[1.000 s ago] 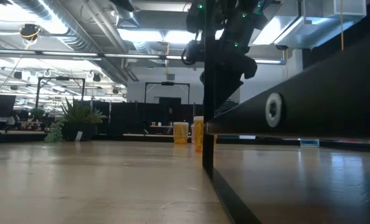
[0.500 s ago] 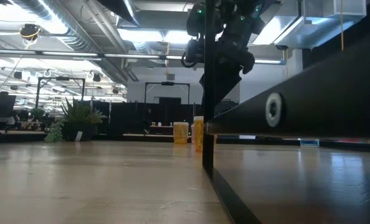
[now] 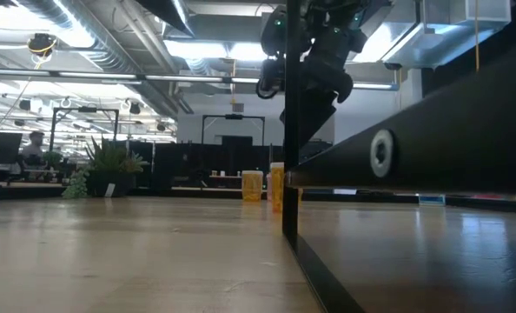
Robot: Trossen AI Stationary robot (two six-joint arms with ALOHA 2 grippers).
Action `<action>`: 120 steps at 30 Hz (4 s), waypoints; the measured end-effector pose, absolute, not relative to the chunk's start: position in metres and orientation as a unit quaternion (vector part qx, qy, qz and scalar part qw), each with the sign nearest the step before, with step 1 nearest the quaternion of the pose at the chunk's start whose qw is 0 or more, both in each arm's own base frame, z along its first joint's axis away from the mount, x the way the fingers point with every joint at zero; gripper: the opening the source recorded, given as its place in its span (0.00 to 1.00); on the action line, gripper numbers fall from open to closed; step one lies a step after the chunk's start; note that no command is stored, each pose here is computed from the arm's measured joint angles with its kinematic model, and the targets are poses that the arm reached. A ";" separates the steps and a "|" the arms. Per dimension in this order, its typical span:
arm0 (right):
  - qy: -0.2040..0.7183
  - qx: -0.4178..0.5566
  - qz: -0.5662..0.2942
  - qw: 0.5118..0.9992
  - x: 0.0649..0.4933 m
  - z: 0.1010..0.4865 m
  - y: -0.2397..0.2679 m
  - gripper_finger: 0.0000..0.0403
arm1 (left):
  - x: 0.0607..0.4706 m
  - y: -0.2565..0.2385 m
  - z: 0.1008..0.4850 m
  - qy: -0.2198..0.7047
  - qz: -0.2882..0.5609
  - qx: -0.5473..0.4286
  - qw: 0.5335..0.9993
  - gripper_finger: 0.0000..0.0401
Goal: Pick and place medicine bottles onto shelf by color
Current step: Put the bottom orange pill bottle on the shelf aligned with the other orange pill bottle
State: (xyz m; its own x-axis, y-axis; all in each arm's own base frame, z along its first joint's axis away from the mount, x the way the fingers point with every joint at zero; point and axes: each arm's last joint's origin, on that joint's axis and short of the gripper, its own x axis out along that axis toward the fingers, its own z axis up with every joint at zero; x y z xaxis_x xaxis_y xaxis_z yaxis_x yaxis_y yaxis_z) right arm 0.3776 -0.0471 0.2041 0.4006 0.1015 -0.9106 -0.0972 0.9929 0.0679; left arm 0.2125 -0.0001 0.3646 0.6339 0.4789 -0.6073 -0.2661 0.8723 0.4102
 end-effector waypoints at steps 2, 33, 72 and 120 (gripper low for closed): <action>0.549 0.004 0.058 0.834 0.377 0.202 -0.048 0.60 | 0.213 0.000 0.365 0.373 0.209 0.142 0.893 0.85; 0.550 0.025 0.084 0.831 0.379 0.194 -0.058 0.60 | 0.213 0.000 0.365 0.374 0.209 0.143 0.892 0.85; 0.555 0.023 0.087 0.827 0.377 0.194 -0.057 0.60 | 0.213 0.025 0.362 0.392 0.160 0.087 0.902 0.85; 0.541 -0.018 0.071 0.838 0.384 0.195 -0.040 0.64 | 0.213 0.025 0.363 0.389 0.165 0.074 0.903 0.85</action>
State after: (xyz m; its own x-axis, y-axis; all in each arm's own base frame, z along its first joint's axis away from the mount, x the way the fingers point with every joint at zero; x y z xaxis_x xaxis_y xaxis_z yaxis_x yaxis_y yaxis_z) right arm 0.3844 -0.0401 0.1949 0.4041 0.0999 -0.9092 -0.1391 0.9892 0.0469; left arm 0.2130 0.0248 0.3625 0.6431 0.3562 -0.6779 -0.2418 0.9344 0.2616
